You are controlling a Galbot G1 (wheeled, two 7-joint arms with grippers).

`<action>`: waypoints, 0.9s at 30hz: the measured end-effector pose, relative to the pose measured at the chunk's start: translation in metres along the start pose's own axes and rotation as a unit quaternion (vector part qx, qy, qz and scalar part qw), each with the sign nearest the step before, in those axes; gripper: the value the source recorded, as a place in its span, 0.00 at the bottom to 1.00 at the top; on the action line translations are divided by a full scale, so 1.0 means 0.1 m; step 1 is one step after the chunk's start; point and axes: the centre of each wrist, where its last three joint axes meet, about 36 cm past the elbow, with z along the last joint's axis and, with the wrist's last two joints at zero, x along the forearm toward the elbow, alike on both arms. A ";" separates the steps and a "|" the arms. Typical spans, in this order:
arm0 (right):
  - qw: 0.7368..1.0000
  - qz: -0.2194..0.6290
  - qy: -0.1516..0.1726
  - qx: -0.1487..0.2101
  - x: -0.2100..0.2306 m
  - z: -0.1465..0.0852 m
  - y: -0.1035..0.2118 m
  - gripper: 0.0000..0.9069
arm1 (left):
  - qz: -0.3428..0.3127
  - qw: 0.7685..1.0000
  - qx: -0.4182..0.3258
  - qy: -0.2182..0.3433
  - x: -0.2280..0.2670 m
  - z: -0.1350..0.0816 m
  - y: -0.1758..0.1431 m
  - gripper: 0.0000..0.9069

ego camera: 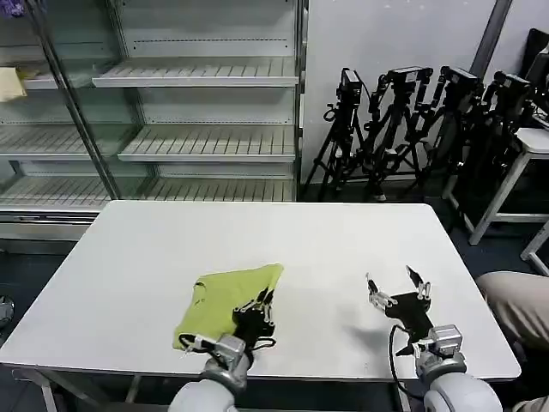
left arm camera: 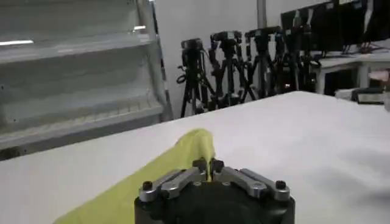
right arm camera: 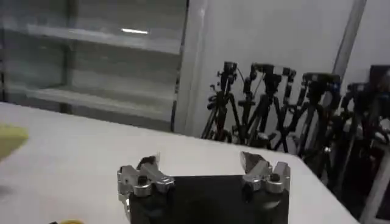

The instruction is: Fold and organize the clothes.

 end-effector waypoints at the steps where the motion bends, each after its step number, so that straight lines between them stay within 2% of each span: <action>1: 1.000 0.000 -0.006 0.000 -0.02 -0.03 0.00 1.00 | 0.003 1.000 0.003 0.000 -0.03 -0.01 -0.05 1.00; 9: 0.999 0.007 -0.034 0.002 -0.18 -0.16 -0.04 1.00 | 0.040 0.999 0.018 -0.015 -0.06 -0.12 -0.40 1.00; 15: 0.999 0.008 -0.051 -0.005 -0.29 -0.22 -0.06 1.00 | 0.047 0.997 0.018 -0.056 -0.10 -0.21 -0.40 1.00; 20: 0.998 0.007 -0.061 -0.009 -0.39 -0.20 -0.07 1.00 | 0.019 0.996 0.003 -0.088 -0.15 -0.17 -0.05 1.00; 27: 0.998 -0.001 -0.069 -0.013 -0.51 -0.15 -0.03 1.00 | -0.062 0.992 -0.043 -0.101 -0.19 0.17 0.97 1.00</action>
